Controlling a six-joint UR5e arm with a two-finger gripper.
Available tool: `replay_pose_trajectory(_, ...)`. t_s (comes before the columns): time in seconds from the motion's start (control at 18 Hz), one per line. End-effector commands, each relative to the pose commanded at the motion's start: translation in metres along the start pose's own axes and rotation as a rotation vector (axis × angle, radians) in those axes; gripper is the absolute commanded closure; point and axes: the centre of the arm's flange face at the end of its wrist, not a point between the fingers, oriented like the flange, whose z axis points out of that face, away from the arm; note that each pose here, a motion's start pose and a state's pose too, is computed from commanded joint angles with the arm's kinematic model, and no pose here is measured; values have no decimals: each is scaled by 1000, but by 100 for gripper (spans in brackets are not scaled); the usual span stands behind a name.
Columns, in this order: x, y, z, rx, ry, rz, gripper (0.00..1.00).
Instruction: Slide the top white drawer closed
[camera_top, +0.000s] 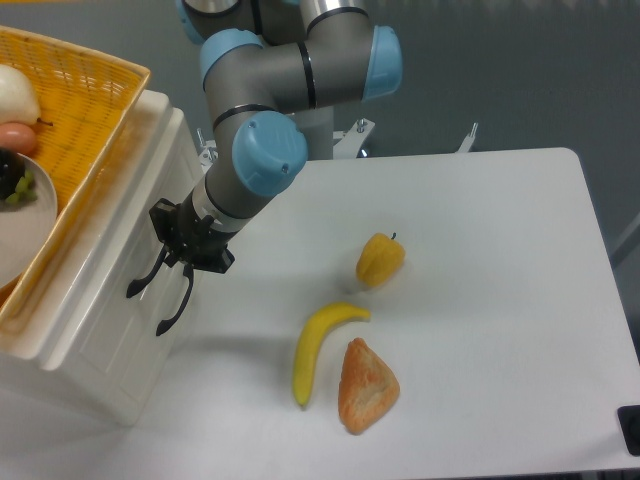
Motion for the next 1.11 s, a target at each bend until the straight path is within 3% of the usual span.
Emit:
replay_pose_trajectory(0.17, -51, 17, -31, -4, -100, -50, 0)
replay_pose_trajectory(0.44, -125, 53, -59, -112, -356, -107, 0)
replay_pose_trajectory(0.56, -158, 77, -76, -155, -427, -105, 0)
replay_pose_trajectory(0.78, -219, 135, -107, -233, -425, 124, 0)
replay_pose_trajectory(1.0, -272, 178, -130, -257, -431, 186, 0)
replay_pose_trajectory(1.11, -292, 188, -138, -274, -444, 261, 0)
